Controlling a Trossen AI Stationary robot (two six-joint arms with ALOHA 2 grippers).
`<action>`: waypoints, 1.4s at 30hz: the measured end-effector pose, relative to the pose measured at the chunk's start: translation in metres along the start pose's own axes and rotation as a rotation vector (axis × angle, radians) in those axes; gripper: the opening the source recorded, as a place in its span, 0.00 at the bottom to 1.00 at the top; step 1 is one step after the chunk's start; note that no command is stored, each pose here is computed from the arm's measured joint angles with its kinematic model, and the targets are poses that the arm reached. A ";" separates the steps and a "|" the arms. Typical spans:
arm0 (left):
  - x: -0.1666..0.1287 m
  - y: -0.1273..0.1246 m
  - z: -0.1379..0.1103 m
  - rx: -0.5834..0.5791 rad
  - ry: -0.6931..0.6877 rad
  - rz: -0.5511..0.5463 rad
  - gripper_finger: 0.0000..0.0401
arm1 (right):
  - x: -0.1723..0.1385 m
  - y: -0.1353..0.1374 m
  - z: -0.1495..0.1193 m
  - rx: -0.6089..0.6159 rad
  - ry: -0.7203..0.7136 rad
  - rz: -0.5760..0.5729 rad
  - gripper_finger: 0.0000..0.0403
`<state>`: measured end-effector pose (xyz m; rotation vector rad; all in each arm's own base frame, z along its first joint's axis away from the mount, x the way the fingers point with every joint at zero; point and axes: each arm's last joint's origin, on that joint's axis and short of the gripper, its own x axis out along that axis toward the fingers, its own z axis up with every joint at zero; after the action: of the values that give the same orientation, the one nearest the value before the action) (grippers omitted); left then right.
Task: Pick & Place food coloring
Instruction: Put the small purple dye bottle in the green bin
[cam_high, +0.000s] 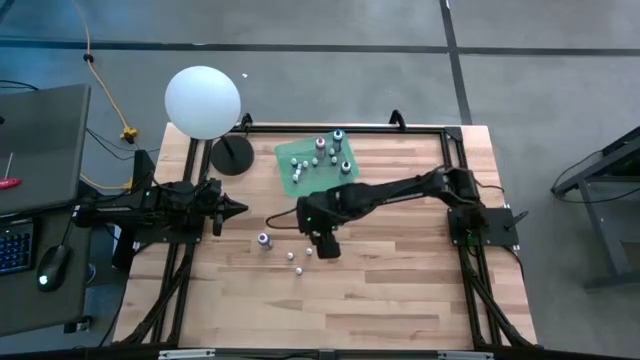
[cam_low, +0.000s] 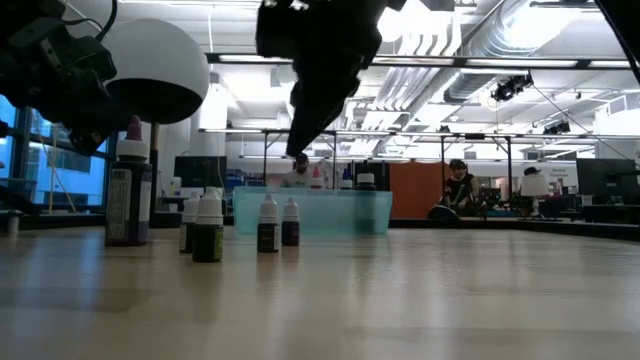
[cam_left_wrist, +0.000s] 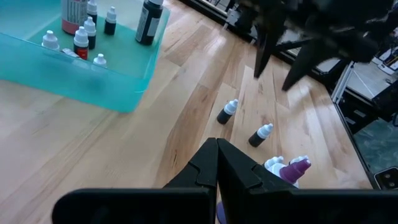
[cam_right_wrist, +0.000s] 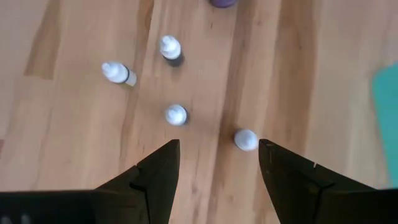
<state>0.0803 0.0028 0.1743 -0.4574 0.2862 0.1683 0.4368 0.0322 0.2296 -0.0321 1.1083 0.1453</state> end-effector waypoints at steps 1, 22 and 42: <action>0.000 0.000 0.000 0.000 0.000 0.000 0.00 | 0.005 0.000 0.000 0.006 0.001 0.003 0.52; 0.000 0.000 0.000 0.000 0.001 0.000 0.00 | 0.053 -0.013 -0.007 0.066 0.062 -0.086 0.52; 0.000 0.000 0.000 0.000 0.002 -0.004 0.00 | 0.055 -0.017 -0.011 0.086 0.098 -0.081 0.52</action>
<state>0.0802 0.0026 0.1744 -0.4583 0.2874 0.1635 0.4537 0.0197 0.1744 -0.0070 1.2079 0.0240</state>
